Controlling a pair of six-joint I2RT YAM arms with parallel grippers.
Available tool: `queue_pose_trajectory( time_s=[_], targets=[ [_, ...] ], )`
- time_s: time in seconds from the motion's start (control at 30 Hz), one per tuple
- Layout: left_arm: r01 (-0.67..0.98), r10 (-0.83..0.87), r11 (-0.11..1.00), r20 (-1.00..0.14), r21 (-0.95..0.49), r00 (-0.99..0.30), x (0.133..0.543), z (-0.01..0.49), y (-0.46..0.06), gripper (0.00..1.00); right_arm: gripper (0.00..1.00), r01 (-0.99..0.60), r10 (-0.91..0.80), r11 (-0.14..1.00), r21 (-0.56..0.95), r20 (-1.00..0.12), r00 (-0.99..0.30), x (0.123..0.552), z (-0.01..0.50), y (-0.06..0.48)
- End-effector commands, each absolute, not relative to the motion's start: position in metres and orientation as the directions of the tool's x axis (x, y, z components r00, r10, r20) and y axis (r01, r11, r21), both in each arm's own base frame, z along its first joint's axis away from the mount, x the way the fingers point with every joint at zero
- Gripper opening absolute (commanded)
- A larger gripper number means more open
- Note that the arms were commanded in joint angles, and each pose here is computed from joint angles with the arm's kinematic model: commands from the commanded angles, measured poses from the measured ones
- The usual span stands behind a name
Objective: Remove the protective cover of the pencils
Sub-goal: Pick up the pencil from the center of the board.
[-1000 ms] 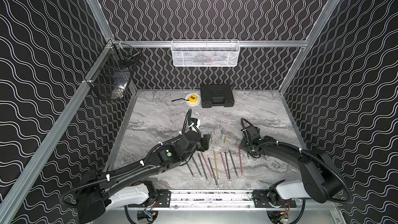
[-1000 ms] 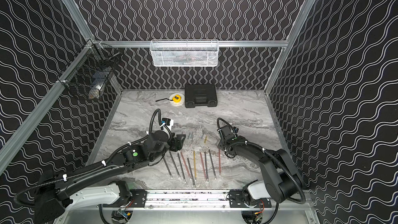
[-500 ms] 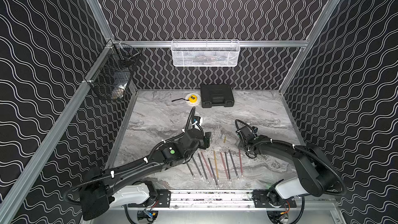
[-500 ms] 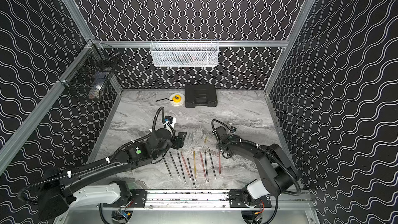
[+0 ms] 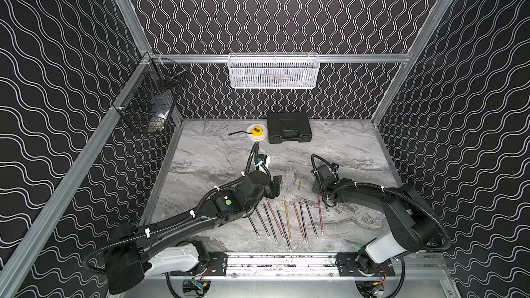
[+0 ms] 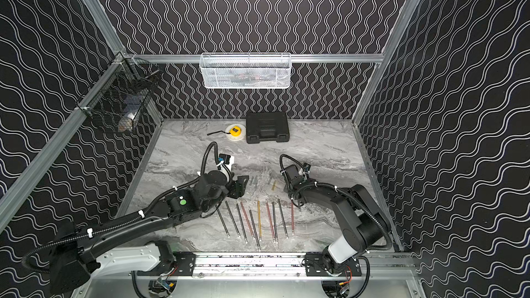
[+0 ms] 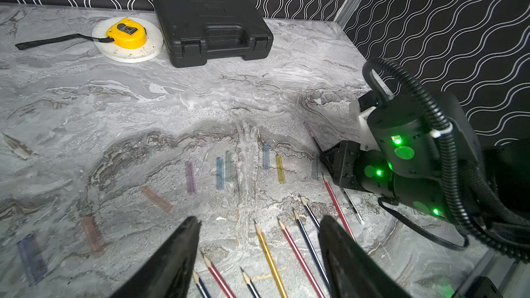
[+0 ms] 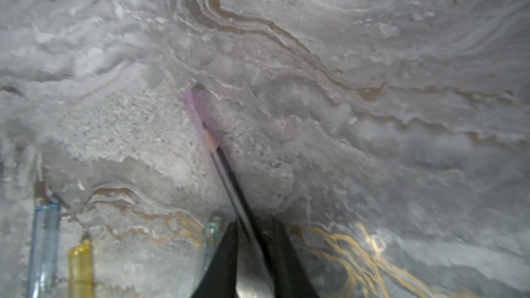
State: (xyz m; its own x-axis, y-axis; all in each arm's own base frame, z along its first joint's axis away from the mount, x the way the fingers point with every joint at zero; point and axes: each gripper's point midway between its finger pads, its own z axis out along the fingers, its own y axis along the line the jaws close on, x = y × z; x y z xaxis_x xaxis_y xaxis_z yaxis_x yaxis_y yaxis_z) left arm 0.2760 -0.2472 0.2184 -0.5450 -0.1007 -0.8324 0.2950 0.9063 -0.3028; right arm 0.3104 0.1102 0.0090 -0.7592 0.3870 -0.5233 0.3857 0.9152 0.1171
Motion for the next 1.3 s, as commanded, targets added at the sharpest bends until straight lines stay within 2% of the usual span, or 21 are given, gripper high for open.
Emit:
queue_pose_trajectory(
  time_s=[0.0, 0.13, 0.57, 0.8, 1.07, 1.27],
  targets=[
    [0.307, -0.109, 0.900, -0.841, -0.310, -0.530, 0.278, 0.226, -0.250, 0.70, 0.15, 0.356, 0.363, 0.931, 0.078, -0.293, -0.884, 0.261, -0.027, 0.117],
    [0.309, -0.106, 0.900, -0.841, -0.308, -0.530, 0.278, 0.226, -0.250, 0.70, 0.06, 0.359, 0.360, 0.931, 0.063, -0.300, -0.883, 0.260, -0.024, 0.114],
    [0.318, -0.095, 0.895, -0.832, -0.312, -0.547, 0.279, 0.220, -0.257, 0.70, 0.03, 0.355, 0.353, 0.933, 0.062, -0.359, -0.864, 0.265, -0.001, 0.108],
    [0.329, -0.100, 0.887, -0.829, -0.325, -0.550, 0.277, 0.222, -0.259, 0.70, 0.00, 0.342, 0.387, 0.922, 0.181, -0.456, -0.802, 0.263, 0.045, 0.106],
    [0.416, -0.117, 0.818, -0.824, -0.397, -0.555, 0.268, 0.227, -0.277, 0.71, 0.00, 0.127, 0.353, 0.909, 0.397, -0.571, -0.742, 0.246, 0.090, 0.134],
    [0.496, -0.111, 0.746, -0.816, -0.446, -0.567, 0.260, 0.230, -0.296, 0.72, 0.00, -0.150, 0.299, 0.810, 0.567, -0.619, -0.726, 0.231, 0.120, 0.176]
  ],
)
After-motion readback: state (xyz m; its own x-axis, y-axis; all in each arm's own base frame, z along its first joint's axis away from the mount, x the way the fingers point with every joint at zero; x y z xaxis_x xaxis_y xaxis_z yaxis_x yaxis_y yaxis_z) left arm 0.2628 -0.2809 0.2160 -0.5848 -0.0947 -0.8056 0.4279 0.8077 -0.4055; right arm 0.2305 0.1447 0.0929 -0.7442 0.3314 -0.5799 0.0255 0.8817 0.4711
